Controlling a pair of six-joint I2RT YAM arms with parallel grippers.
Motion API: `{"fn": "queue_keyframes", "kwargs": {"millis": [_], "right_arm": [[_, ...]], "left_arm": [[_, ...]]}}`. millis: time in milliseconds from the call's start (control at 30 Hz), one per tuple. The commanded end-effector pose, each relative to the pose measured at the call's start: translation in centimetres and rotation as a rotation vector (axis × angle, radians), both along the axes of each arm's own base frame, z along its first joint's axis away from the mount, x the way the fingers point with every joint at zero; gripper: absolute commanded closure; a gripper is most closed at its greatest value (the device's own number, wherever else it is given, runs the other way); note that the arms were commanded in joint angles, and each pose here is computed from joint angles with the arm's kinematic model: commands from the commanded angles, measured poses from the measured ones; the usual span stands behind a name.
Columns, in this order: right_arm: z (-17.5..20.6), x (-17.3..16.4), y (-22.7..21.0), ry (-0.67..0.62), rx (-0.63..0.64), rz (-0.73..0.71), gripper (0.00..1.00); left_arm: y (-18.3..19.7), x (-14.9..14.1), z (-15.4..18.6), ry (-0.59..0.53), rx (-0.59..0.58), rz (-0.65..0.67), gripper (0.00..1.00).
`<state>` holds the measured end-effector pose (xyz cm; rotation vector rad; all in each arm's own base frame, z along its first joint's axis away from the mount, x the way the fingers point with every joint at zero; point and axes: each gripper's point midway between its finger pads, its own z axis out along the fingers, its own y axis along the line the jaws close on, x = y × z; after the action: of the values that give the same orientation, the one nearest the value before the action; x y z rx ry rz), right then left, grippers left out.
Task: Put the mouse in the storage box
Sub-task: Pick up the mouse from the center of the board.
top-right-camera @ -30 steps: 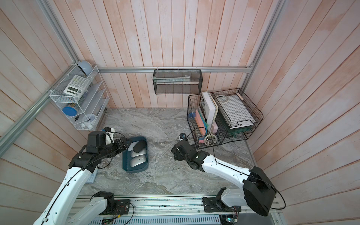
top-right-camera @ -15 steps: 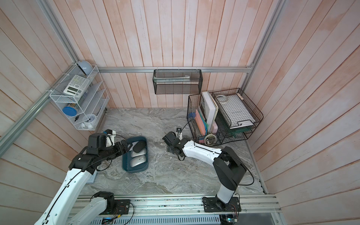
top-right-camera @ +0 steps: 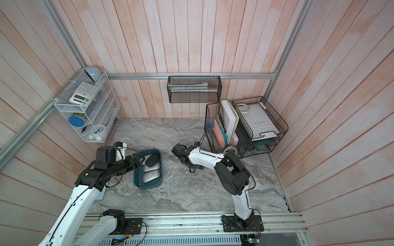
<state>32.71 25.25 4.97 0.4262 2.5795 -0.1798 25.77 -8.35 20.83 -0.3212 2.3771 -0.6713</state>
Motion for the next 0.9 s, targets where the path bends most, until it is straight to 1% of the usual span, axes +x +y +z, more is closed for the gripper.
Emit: {"fn": "queue_keyframes", "kwargs": {"millis": [0, 200, 433, 567, 733, 867], "right_arm": [[-0.2, 0.2, -0.2, 0.008, -0.007, -0.033, 0.02], [-1.8, 0.3, 0.2, 0.038, 0.043, -0.050, 0.02], [-3.3, 0.4, 0.3, 0.079, 0.048, -0.054, 0.03], [-4.0, 0.1, 0.6, 0.103, 0.059, -0.042, 0.08], [-5.1, -0.7, 0.9, 0.136, 0.081, -0.029, 0.21], [-5.3, -1.1, 0.8, 0.143, 0.088, -0.020, 0.26]], "left_arm": [[0.0, -0.2, -0.2, -0.012, 0.004, -0.015, 0.18], [0.0, -0.2, -0.2, -0.009, 0.005, -0.015, 0.18], [0.0, -0.2, -0.2, -0.009, 0.006, -0.014, 0.18], [0.0, -0.2, -0.3, -0.009, 0.006, -0.015, 0.18], [0.0, -0.2, -0.3, -0.007, 0.005, -0.015, 0.18], [0.0, -0.2, -0.4, -0.005, 0.004, -0.016, 0.18]]}}
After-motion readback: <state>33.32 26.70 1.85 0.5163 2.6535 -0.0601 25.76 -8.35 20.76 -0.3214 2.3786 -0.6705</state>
